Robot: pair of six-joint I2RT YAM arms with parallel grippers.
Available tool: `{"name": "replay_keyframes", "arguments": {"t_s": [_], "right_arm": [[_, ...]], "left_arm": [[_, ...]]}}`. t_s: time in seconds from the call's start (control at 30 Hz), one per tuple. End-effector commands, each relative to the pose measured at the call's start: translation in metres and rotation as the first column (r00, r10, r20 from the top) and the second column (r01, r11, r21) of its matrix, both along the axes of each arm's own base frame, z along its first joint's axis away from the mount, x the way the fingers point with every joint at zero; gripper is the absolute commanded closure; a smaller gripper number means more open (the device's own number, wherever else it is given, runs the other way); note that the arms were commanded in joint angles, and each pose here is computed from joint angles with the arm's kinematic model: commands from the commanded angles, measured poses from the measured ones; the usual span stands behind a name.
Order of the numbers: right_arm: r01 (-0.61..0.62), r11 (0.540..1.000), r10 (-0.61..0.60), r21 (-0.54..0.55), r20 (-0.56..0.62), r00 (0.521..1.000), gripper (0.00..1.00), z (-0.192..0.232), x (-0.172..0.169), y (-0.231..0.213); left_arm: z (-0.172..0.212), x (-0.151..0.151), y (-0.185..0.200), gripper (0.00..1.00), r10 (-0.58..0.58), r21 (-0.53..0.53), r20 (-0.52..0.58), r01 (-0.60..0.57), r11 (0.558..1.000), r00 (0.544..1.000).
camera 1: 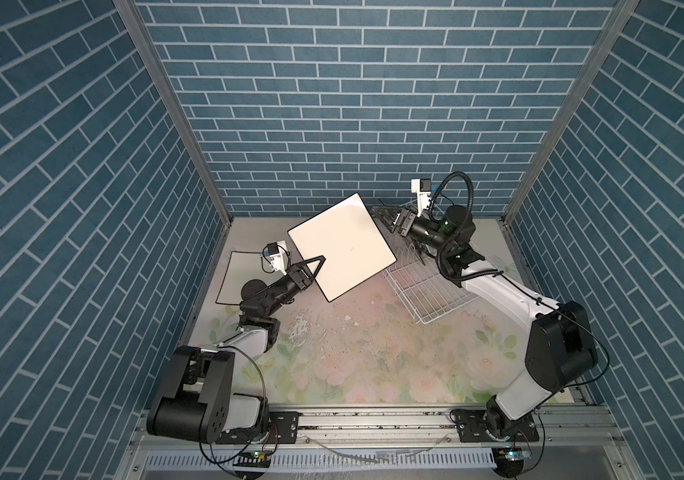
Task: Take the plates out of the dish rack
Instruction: 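Open the right gripper while the left gripper pulls the plate toward the table, then lower the plate onto the first plate with the left gripper while right gripper returns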
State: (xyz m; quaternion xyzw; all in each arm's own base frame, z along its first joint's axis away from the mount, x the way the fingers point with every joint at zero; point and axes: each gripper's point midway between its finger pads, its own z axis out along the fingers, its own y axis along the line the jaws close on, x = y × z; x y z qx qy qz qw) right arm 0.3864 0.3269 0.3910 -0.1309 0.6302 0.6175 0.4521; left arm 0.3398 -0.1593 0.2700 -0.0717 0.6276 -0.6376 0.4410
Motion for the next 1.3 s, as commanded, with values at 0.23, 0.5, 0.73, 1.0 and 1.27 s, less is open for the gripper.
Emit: {"name": "replay_keyframes", "arguments": {"t_s": [0.23, 0.5, 0.73, 1.0, 1.27], "right_arm": [[0.125, 0.99, -0.127, 0.059, 0.025, 0.992, 0.01, 0.007, 0.005, -0.037], [0.216, 0.976, -0.217, 0.025, 0.05, 0.975, 0.01, -0.01, -0.001, -0.058], [0.284, 0.959, -0.282, -0.014, 0.092, 0.955, 0.01, -0.016, -0.019, -0.076], [0.302, 0.947, -0.284, -0.113, 0.151, 0.947, 0.01, -0.018, -0.038, -0.084], [0.297, 0.949, -0.279, -0.103, 0.163, 0.946, 0.01, -0.017, -0.052, -0.09]], "left_arm": [[0.043, -0.003, 0.05, 1.0, 0.192, -0.109, 0.137, -0.178, 0.978, 0.972], [0.03, -0.002, 0.07, 1.0, 0.288, -0.093, 0.06, -0.282, 0.955, 0.956], [0.004, -0.006, 0.103, 1.0, 0.493, 0.014, -0.048, -0.493, 0.87, 0.869], [-0.016, -0.02, 0.139, 1.0, 0.668, 0.066, -0.086, -0.665, 0.744, 0.739], [-0.016, -0.01, 0.152, 1.0, 0.667, -0.035, -0.123, -0.675, 0.737, 0.735]]}}
